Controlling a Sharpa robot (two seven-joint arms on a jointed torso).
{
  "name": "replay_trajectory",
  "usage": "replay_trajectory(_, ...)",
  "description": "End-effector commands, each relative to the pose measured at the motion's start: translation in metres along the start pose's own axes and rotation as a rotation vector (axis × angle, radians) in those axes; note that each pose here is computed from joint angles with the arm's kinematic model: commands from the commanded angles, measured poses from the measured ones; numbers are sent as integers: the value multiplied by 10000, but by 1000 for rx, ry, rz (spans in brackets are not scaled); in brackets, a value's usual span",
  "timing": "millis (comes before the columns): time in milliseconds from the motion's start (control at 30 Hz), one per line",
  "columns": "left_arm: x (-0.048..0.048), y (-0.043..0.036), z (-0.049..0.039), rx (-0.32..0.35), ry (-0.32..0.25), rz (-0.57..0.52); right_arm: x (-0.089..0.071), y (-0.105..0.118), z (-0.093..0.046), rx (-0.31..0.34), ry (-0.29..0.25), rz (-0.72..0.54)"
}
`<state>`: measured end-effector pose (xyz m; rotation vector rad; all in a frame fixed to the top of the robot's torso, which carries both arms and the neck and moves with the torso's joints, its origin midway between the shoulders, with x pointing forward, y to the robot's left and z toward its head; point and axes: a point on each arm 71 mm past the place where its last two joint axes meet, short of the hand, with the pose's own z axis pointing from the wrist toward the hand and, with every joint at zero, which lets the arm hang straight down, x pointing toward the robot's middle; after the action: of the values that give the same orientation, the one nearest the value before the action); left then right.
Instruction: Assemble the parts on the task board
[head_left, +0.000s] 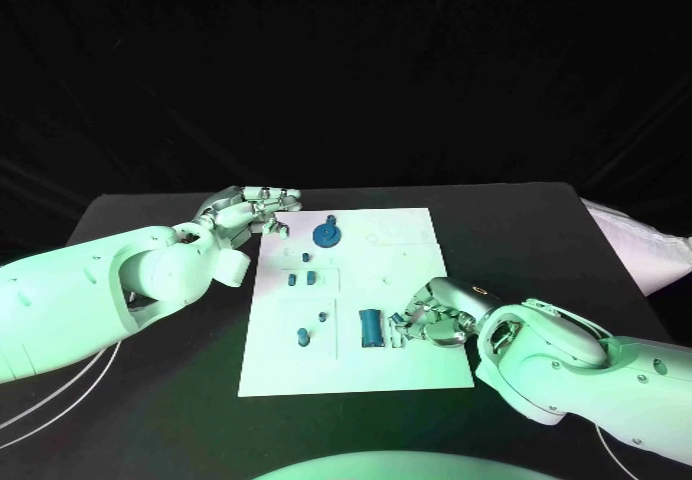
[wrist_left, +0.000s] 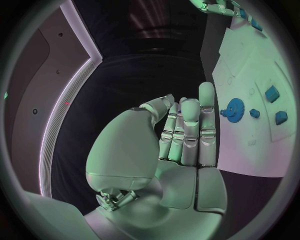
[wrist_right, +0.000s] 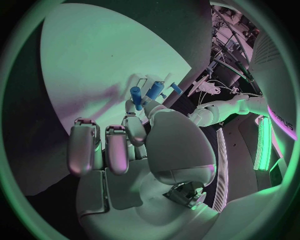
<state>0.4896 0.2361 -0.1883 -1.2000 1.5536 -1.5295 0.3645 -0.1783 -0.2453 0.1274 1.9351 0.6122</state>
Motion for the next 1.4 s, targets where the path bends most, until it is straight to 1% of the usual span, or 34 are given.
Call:
replay_trajectory(33, 27, -7, 3, 8, 19, -4, 62, 18, 16, 3, 70, -29)
replay_trajectory(200, 26, -8, 3, 9, 18, -4, 87, 43, 35, 7, 85, -46)
replay_trajectory(433, 28, -8, 7, 10, 18, -4, 94, 51, 56, 19, 81, -55)
replay_trajectory(867, 22, -8, 5, 10, 17, -3, 74, 33, 57, 37, 56, -104)
replay_trajectory(1400, 14, -8, 0, 9, 15, -3, 47, 63, 29, 24, 20, -119)
